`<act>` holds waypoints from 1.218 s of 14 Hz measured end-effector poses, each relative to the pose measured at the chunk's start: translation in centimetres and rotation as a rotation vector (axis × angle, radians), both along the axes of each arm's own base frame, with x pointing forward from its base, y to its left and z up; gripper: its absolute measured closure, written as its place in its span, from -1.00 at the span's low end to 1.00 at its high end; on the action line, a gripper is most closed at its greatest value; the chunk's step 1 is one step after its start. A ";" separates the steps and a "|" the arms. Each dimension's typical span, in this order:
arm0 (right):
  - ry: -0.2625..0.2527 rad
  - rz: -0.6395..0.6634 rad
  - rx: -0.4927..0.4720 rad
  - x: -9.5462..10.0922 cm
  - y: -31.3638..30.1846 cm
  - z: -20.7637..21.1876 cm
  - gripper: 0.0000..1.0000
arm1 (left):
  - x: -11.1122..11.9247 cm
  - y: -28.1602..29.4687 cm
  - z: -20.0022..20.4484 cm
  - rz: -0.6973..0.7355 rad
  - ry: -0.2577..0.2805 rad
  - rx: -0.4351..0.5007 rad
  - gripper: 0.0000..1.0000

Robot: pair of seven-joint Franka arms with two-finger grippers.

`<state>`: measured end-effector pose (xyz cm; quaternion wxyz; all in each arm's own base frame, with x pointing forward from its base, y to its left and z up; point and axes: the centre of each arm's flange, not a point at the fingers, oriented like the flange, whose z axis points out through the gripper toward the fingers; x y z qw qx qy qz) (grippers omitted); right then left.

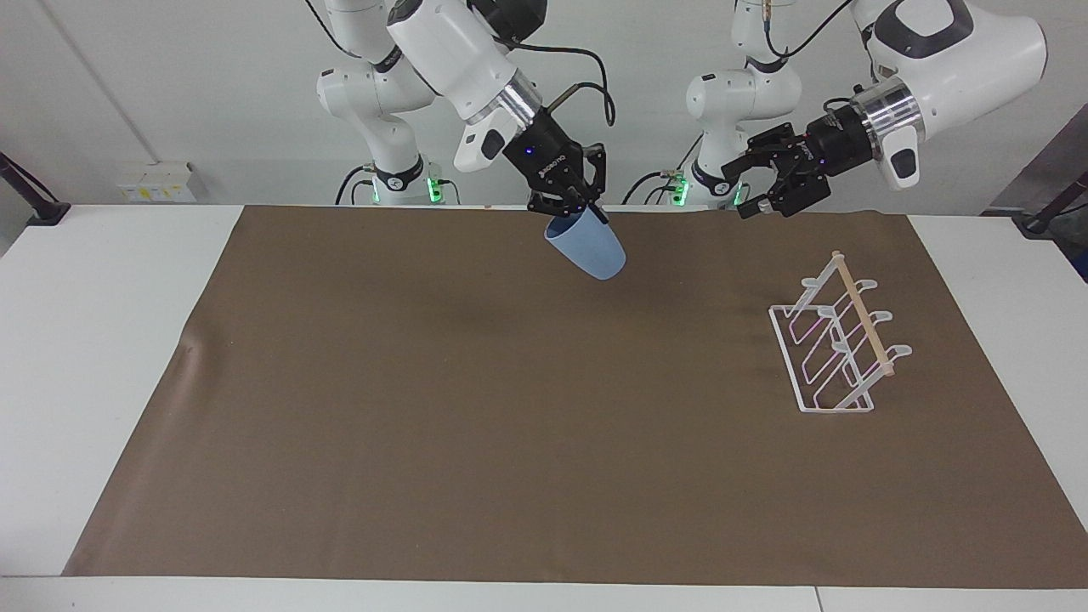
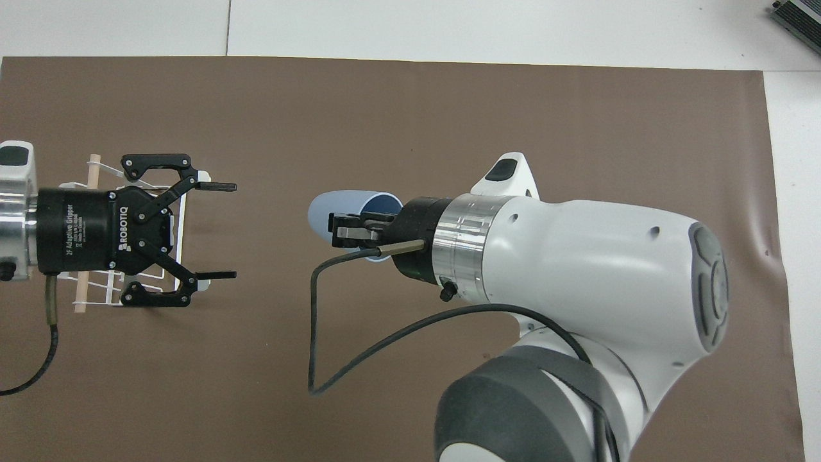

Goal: Hang cup on cup holder
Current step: 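Carry the cup toward the rack while the left gripper approaches it, then close the left gripper on the cup's open end held by the right gripper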

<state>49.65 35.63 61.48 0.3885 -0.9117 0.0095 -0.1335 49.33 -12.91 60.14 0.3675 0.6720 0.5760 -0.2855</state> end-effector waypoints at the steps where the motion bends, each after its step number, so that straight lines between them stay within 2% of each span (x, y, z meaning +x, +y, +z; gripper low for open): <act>1: -0.002 -0.017 0.011 -0.1 0.2 0.1 0.90 | 0.0 -0.1 -0.2 0.000 0.001 0.001 -1.00; 3: -0.003 -0.042 0.038 -0.5 0.9 0.4 0.90 | -0.1 -0.5 -0.8 -0.017 -0.012 0.005 -1.00; 6: 0.001 -0.085 0.125 -1.2 2.1 1.1 0.90 | -0.6 -2.6 -2.1 -0.084 -0.091 0.013 -1.00; 8: 0.000 -0.112 0.171 -1.8 2.8 1.1 0.90 | -0.4 -2.9 -2.3 -0.068 -0.133 0.000 -1.00; 10: -0.001 -0.131 0.194 -2.0 3.1 1.2 0.90 | -0.1 -2.5 -2.1 -0.058 -0.151 -0.041 -1.00; 12: 0.022 -0.155 0.210 -2.1 3.2 1.4 0.90 | 0.2 -1.8 -1.9 -0.034 -0.166 -0.072 -1.00; 17: 0.032 -0.161 0.221 -2.2 3.4 1.7 0.90 | 0.5 -0.7 -1.9 -0.050 -0.235 -0.068 -1.00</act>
